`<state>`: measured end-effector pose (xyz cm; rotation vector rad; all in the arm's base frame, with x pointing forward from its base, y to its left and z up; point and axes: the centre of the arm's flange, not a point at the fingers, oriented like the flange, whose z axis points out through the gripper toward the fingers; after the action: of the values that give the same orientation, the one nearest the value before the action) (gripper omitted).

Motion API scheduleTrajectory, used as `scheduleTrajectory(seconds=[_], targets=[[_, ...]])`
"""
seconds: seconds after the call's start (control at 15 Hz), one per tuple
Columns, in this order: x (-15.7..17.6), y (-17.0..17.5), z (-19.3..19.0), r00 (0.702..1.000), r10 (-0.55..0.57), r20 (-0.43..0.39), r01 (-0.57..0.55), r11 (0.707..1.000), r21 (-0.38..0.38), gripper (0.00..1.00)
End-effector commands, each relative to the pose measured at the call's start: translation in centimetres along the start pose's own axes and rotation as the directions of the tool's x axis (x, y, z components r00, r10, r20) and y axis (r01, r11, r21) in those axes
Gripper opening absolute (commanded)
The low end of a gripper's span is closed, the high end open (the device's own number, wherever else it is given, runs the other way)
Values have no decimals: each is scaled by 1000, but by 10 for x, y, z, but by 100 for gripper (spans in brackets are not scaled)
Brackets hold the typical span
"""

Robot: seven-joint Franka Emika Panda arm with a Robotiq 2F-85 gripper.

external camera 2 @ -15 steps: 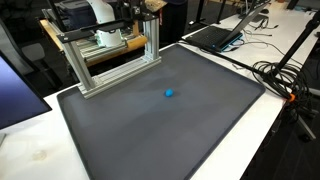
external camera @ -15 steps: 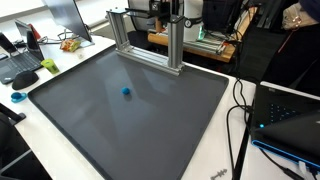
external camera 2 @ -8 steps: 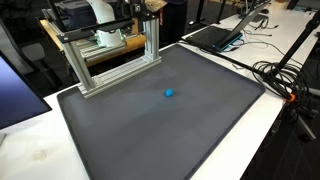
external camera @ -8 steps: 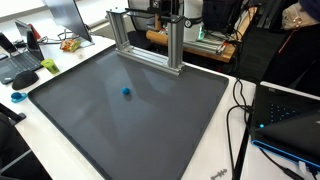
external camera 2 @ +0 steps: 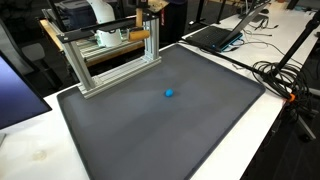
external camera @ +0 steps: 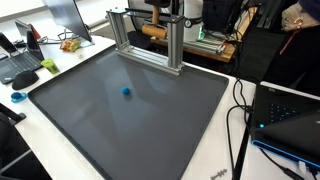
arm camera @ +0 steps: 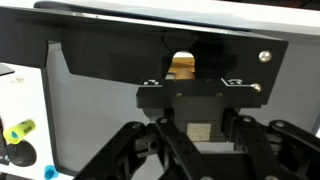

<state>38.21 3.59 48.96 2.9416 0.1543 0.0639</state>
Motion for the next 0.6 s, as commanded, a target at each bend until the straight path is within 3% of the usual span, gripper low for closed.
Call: scheduleTrajectory(seconds=[0.0,0.53], targets=[[31,-8,-3,1000,17,-15,-17,1000,14,22],[84,-17,0,998,-29,-63,33,997,65,22]])
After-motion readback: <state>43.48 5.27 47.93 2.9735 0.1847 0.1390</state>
